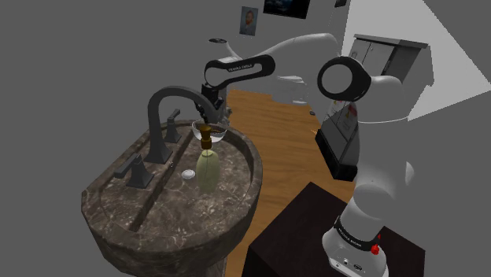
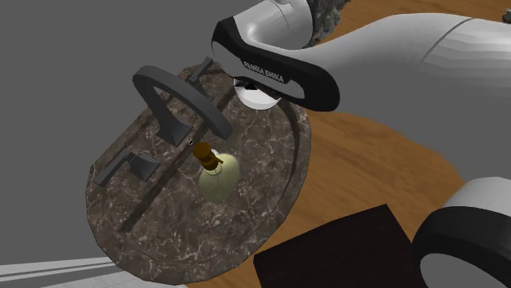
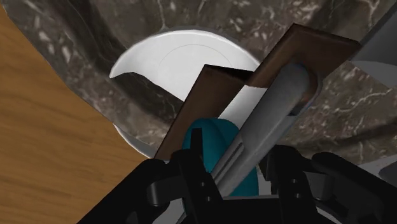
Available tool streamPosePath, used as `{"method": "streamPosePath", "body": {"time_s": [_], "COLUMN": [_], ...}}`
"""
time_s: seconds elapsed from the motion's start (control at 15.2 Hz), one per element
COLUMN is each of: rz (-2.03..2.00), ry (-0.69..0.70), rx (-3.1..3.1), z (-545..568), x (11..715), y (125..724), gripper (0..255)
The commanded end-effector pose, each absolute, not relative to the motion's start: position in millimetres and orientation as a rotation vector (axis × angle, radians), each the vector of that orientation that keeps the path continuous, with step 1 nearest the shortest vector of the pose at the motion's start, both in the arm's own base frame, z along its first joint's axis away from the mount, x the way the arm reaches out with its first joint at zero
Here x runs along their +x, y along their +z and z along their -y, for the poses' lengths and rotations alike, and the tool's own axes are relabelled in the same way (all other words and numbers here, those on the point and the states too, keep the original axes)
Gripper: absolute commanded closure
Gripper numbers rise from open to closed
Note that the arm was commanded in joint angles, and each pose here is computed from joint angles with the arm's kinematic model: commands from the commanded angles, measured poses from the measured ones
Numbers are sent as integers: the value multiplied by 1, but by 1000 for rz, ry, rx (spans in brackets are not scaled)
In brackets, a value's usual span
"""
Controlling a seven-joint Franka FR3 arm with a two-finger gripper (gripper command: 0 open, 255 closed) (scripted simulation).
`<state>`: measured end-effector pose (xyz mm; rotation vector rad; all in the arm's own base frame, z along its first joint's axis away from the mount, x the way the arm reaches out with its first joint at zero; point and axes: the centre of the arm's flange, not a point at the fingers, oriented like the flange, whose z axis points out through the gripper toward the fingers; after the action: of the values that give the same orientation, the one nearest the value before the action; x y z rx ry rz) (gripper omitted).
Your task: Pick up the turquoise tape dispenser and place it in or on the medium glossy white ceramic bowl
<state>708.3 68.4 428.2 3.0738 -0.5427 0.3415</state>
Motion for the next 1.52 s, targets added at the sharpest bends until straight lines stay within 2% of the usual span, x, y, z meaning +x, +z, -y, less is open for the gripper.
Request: {"method": "streamPosePath", "body": {"time_s": [0.0,0.46,0.53,0.86,1.12,1.45], "rz": [555,555,555,555,555,555], "ry": [315,315,315,315,315,315], "rx": [3065,3065,3065,3065,3065,3065], "z": [-61,-61,-61,-61,-64,-64], "x": [707,707,707,707,698,698], "y": [408,408,408,408,457,457], "gripper": [255,255,0,0,0,0]}}
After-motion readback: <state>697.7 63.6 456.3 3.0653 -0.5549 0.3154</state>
